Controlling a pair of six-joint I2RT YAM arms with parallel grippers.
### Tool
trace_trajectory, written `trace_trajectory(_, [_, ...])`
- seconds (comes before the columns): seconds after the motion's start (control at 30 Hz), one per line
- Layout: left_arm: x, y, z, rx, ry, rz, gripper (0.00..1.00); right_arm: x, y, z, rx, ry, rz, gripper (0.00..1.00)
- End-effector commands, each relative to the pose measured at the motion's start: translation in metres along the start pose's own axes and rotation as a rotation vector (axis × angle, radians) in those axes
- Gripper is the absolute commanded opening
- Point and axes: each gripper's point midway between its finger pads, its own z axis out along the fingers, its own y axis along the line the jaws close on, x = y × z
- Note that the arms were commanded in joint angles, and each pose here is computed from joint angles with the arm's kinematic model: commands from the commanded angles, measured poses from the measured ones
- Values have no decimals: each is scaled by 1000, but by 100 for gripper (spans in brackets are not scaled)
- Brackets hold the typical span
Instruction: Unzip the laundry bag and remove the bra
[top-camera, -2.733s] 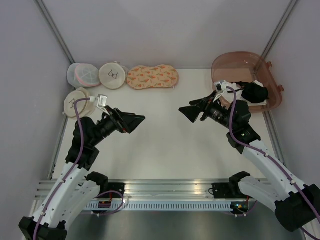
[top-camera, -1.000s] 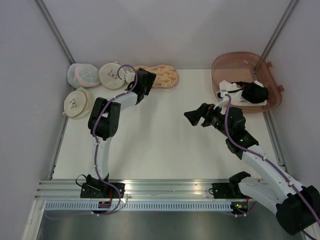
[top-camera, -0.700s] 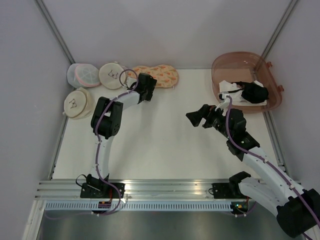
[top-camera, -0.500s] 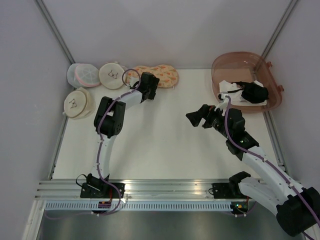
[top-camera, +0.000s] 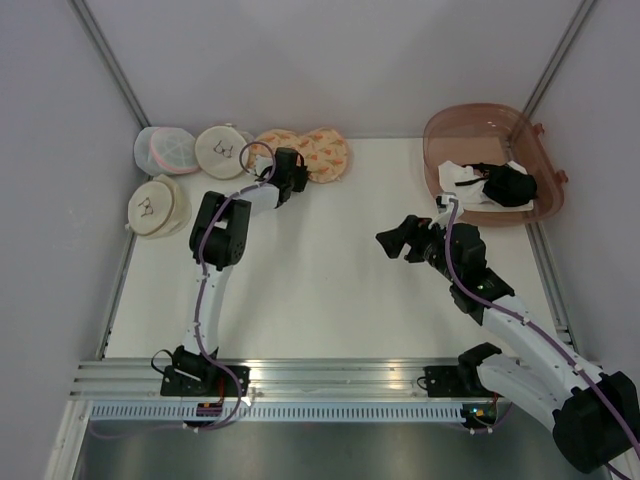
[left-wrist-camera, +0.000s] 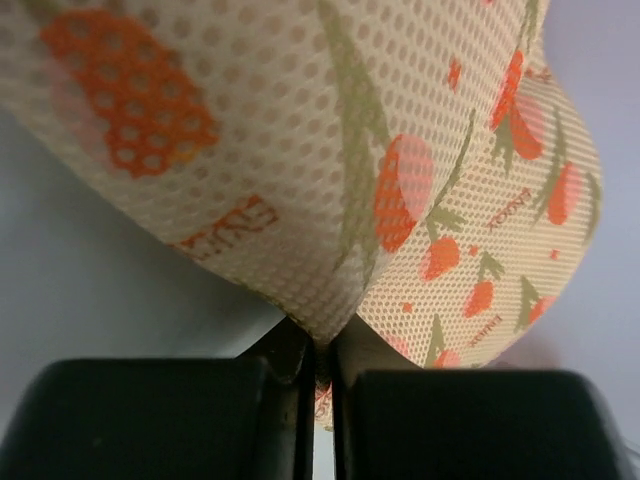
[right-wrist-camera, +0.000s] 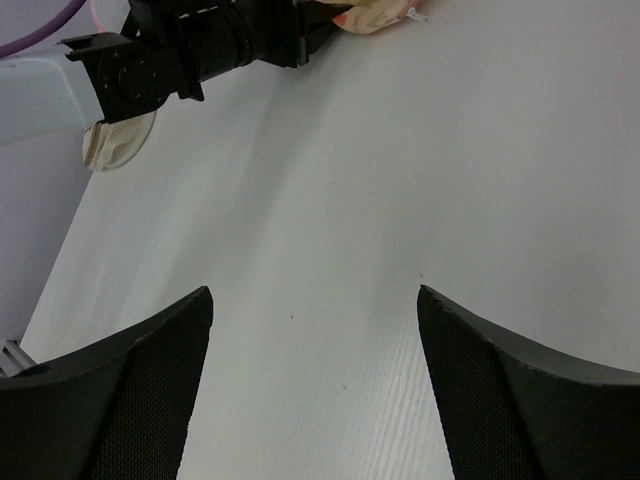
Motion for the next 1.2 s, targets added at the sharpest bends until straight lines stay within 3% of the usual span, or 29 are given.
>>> trace_trajectory(0.0, [-13,1,-22,23,20,50,3,-12,3,1,1,-53,15,86])
trace_trajectory(0.17, [-2,-1,-59,94,124,88,2,-12,1,3,6,-79,65,83])
trace_trajectory(0.2, [7,19,-69,69,174,95,2,-7,-2,5,8,-70,77,83])
trace_trajectory(0.23, [9,1,-86,140,197,91,2,-7,1,7,-12,-77,84,85])
trace_trajectory(0.27, [19,26,-98,113,250,100,2,-3,0,10,-17,-67,112,86])
trace_trajectory(0.33, [22,20,-125,165,283,104,2,8,2,14,-46,-40,142,88])
trace_trajectory(0.47, [46,65,-175,180,414,130,2,29,6,29,-113,14,236,88])
trace_trajectory(0.73, [69,89,-246,243,495,189,2,58,16,47,-235,69,394,80])
trace_trajectory(1.0, [84,67,-283,337,535,216,2,81,10,64,-118,102,372,77])
trace_trajectory(1.17, [89,75,-291,328,561,239,2,89,1,72,-66,106,384,76])
